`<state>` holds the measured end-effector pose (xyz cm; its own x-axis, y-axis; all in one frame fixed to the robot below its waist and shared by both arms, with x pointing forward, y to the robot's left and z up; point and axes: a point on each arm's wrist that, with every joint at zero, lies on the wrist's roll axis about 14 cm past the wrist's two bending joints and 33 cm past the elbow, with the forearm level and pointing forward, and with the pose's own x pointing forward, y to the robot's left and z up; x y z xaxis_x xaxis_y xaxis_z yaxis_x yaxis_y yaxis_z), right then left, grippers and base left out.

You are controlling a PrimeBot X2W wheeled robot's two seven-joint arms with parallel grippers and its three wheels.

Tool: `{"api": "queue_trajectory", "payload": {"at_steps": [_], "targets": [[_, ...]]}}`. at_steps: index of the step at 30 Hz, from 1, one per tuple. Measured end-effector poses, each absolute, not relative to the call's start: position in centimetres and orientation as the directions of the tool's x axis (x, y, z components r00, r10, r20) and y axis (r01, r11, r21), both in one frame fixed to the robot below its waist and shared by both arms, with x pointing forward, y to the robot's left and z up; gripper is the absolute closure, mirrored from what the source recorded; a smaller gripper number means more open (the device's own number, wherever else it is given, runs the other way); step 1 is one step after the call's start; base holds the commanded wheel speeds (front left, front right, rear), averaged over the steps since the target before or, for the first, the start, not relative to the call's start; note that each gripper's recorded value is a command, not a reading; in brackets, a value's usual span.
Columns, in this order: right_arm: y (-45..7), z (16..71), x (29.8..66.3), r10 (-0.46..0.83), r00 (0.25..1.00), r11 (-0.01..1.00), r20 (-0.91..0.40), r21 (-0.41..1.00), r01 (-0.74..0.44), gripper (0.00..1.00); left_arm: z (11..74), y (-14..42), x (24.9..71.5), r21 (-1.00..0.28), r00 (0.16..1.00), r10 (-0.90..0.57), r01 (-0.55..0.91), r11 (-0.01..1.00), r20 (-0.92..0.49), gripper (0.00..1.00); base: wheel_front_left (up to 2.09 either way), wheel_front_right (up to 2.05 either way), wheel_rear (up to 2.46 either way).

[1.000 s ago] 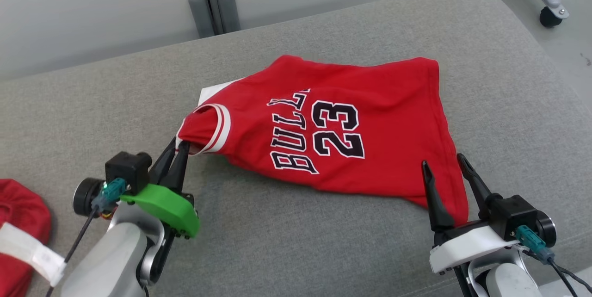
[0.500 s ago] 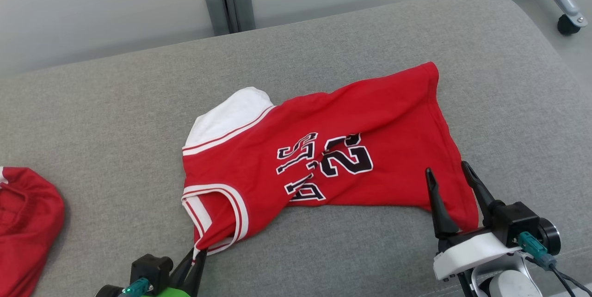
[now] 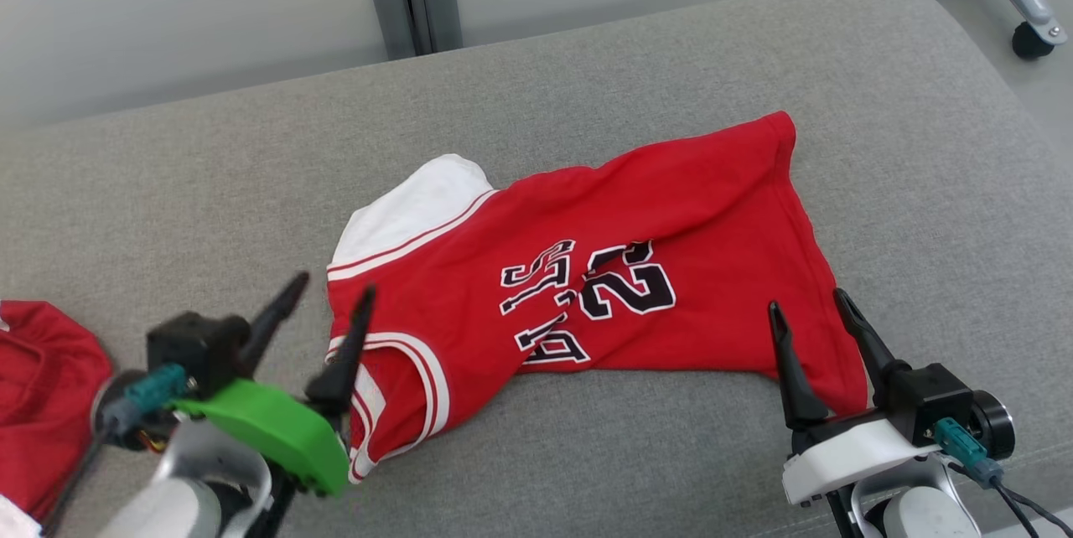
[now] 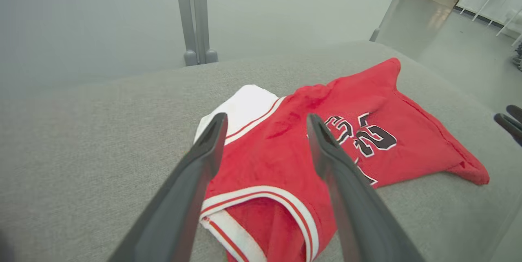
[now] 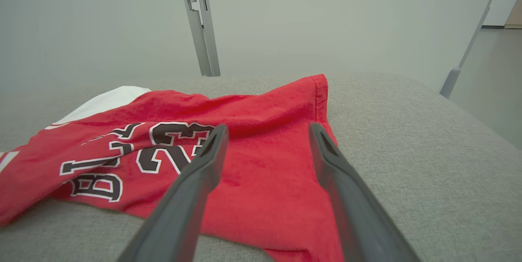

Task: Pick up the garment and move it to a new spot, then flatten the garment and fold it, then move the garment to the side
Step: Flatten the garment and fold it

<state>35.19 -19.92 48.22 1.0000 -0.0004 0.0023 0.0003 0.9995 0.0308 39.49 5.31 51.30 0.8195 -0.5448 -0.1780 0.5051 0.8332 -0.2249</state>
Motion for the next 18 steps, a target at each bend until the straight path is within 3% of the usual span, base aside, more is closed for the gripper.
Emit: {"api": "queue_trajectory", "payload": {"at_steps": [5, 12, 18], "targets": [[-19.8, 48.0, 36.1, 0.006, 1.000, 1.000, -0.005, 0.027, -0.006, 0.00, 50.7, 6.3, 44.7, -0.188, 0.854, -0.484, 0.452, 0.872, -0.192, 0.00, 0.00, 0.00, 0.00], [-20.3, 47.3, 38.1, -0.001, 1.000, 1.000, -0.022, 0.011, 0.001, 0.00, 44.0, 5.5, 49.9, -0.190, 0.803, -0.457, 0.415, 0.890, -0.382, 0.00, 0.00, 0.00, 0.00], [-21.2, 46.0, 38.9, -0.023, 0.998, 1.000, -0.059, -0.002, 0.023, 0.00, 37.0, 6.0, 50.6, -0.163, 0.735, -0.405, 0.381, 0.910, -0.544, 0.00, 0.00, 0.00, 0.00]]}}
